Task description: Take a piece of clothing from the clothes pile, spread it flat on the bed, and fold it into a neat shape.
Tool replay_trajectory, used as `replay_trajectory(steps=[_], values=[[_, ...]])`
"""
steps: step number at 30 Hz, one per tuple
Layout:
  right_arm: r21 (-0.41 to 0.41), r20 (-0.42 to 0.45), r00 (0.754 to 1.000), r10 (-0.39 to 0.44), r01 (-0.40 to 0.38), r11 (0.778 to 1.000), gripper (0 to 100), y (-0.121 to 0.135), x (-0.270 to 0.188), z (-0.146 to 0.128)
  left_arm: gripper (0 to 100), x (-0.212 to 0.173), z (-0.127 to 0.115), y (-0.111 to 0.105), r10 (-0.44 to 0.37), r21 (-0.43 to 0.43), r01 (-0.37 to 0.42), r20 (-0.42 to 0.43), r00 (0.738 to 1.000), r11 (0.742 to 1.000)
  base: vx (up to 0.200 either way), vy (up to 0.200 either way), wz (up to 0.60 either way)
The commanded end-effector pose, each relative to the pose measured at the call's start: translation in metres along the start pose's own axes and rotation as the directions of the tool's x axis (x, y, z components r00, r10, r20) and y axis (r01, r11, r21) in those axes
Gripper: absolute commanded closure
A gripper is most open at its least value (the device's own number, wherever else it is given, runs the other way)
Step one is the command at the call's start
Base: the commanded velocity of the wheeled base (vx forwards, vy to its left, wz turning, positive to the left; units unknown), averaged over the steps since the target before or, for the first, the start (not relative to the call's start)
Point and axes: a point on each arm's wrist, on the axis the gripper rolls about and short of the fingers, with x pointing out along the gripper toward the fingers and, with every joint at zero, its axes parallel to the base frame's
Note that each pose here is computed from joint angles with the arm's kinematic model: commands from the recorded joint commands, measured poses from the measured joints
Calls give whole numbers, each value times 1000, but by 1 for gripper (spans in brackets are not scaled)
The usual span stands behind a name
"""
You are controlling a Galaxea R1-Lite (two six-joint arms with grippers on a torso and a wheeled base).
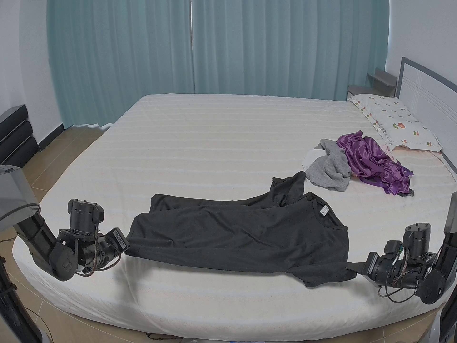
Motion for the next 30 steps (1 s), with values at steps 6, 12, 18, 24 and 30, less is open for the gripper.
replay_trajectory(steps=[6, 12, 18, 24, 30], values=[[-64, -109, 994, 24, -31, 997, 100, 10, -37, -12, 100, -28, -8, 3, 3, 29, -2, -31, 1000, 1000, 0, 0, 0], [-136, -181, 982, -44, 19, 990, 100, 3, -45, -21, 100, -40, -23, 16, 53, 137, -40, -90, 995, 990, 0, 0, 0], [-178, -263, 958, -114, 68, 982, 100, -4, -48, -30, 100, -48, -36, 31, 102, 218, -70, -136, 986, 973, 0, 0, 0], [-220, -309, 938, -158, 91, 971, 100, -10, -51, -35, 100, -56, -51, 37, 119, 264, -68, -183, 976, 962, 0, 0, 0], [-259, -372, 907, -196, 101, 961, 100, -15, -49, -41, 100, -59, -62, 36, 118, 298, -49, -219, 969, 953, 0, 0, 0]])
